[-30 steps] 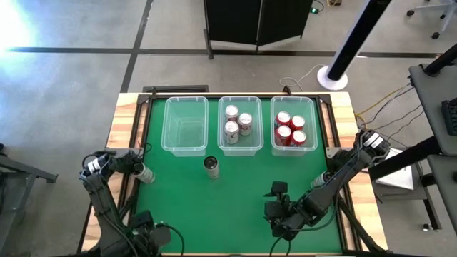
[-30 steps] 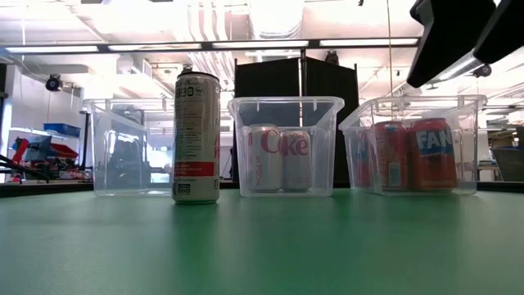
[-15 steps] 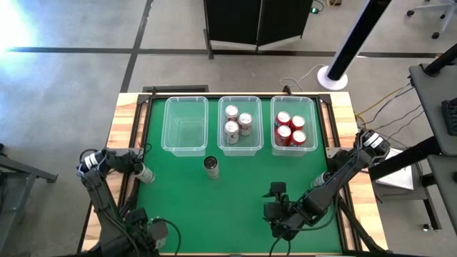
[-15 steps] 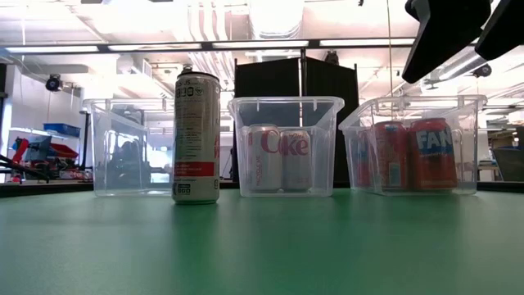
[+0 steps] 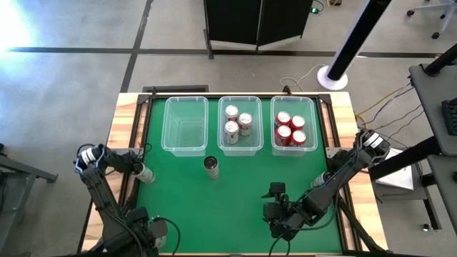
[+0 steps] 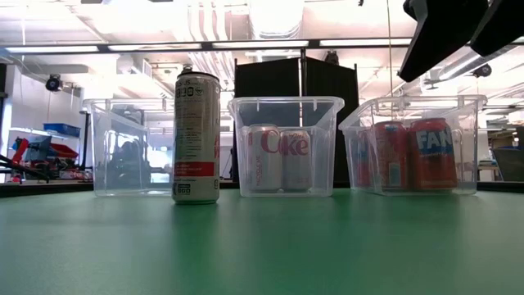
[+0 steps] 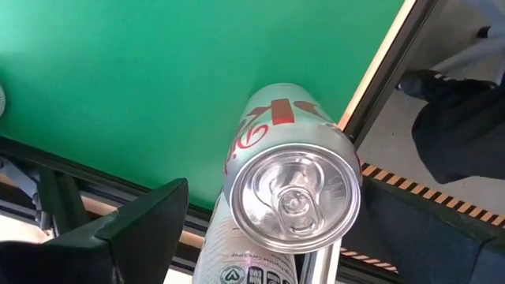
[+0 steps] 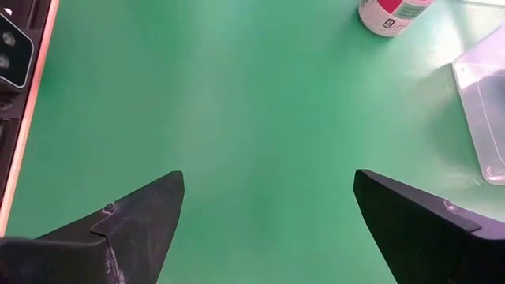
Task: Sort soda cans
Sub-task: Put the silver soda can into the middle transparent bin
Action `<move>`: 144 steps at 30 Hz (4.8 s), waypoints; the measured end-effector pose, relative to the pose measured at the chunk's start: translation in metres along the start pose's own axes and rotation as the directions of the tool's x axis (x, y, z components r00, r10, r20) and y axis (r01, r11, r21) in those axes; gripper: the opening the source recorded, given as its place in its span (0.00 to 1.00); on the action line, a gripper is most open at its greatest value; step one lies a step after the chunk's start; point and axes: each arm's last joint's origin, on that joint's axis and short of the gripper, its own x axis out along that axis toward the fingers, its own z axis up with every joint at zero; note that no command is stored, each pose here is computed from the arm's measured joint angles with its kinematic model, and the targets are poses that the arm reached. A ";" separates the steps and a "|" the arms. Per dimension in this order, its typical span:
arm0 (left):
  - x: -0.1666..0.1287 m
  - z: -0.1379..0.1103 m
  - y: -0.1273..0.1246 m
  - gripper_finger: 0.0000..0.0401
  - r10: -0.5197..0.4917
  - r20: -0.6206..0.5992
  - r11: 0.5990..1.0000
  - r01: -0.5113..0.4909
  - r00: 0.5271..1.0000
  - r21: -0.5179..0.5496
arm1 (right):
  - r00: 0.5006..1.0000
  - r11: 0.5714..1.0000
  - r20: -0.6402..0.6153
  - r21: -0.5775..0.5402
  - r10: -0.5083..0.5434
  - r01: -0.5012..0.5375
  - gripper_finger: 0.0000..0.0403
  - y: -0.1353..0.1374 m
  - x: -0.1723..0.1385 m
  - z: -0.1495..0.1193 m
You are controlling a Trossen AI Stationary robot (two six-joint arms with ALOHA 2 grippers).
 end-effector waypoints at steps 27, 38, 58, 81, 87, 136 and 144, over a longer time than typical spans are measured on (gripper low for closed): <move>0.035 0.000 -0.004 0.91 -0.063 -0.090 0.997 0.060 0.994 -0.043 | 1.000 1.000 0.004 0.003 0.003 -0.003 0.91 0.000 0.000 0.001; 0.053 0.003 -0.002 0.77 -0.080 -0.139 0.995 0.071 0.987 -0.066 | 1.000 1.000 0.007 0.006 0.008 -0.008 0.91 0.000 0.001 0.001; -0.026 0.130 0.019 0.69 -0.135 0.223 0.989 0.116 0.965 0.096 | 0.995 0.995 0.078 -0.083 0.059 -0.053 0.91 0.009 -0.022 0.025; -0.052 0.248 0.063 0.69 -0.248 0.520 0.952 0.107 0.818 0.286 | 0.990 0.995 -0.092 -0.025 -0.103 0.101 0.91 0.016 -0.051 -0.007; -0.017 0.256 0.047 0.69 -0.201 0.454 0.948 0.055 0.868 0.315 | 0.992 0.995 -0.074 -0.018 -0.101 0.100 0.91 0.017 -0.050 -0.008; 0.035 0.313 0.033 0.75 0.157 0.065 0.860 -0.169 0.985 0.482 | 0.997 0.997 -0.030 -0.041 -0.071 0.070 0.91 0.021 -0.036 -0.015; 0.032 0.314 0.034 0.88 0.175 0.092 0.843 -0.198 0.980 0.501 | 0.995 0.994 0.015 -0.025 -0.102 0.102 0.91 0.020 -0.034 -0.012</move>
